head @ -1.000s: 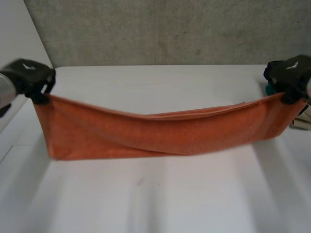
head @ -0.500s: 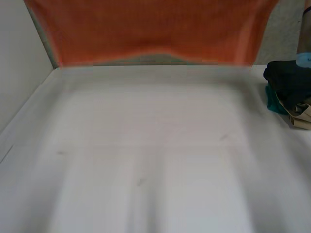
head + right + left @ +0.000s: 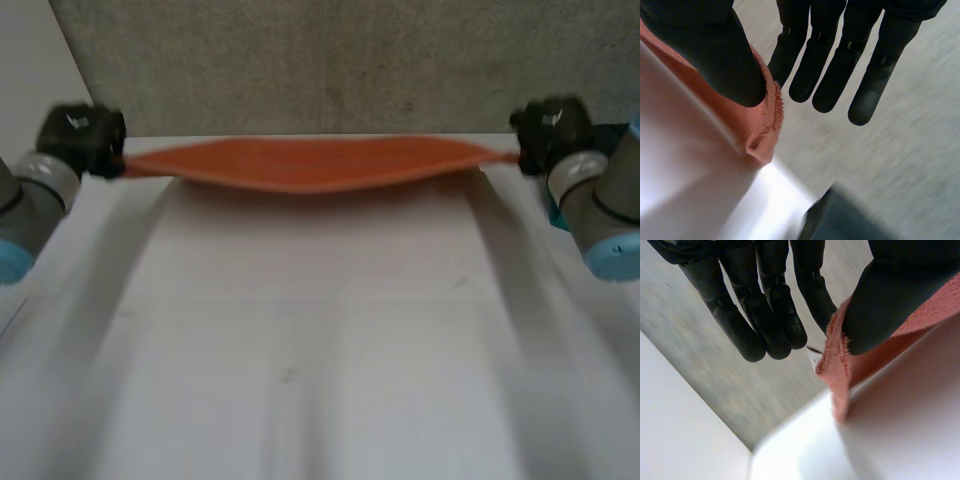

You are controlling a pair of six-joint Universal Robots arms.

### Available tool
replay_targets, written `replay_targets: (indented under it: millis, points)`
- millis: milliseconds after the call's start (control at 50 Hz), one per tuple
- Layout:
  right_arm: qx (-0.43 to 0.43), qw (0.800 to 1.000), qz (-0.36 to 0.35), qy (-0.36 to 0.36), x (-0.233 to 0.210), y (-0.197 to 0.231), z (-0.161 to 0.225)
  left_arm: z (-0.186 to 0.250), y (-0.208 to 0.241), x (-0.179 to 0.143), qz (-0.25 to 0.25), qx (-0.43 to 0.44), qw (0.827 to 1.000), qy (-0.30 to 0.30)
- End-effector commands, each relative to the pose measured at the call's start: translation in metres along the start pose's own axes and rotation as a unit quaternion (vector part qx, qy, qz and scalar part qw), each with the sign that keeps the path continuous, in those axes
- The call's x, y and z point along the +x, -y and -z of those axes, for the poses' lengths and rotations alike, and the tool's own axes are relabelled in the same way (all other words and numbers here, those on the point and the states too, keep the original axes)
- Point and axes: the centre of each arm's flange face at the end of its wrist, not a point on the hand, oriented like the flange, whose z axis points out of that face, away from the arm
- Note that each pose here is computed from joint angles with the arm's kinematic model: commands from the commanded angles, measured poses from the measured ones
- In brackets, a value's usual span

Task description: Fold the laundry.

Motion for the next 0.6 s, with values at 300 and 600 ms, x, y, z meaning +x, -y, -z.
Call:
replay_targets:
  millis: [300,600]
  points:
    - [-0.301,0.896,0.229,0.233,0.016,-0.036,0.153,0.161,-0.035,0.018,-0.206,-0.324,0.890,-0.245]
    - [-0.172,0.968,0.148,0.108,0.007,-0.031,0.066,0.071,0.005,0.028,-0.138,-0.167,0.967,-0.138]
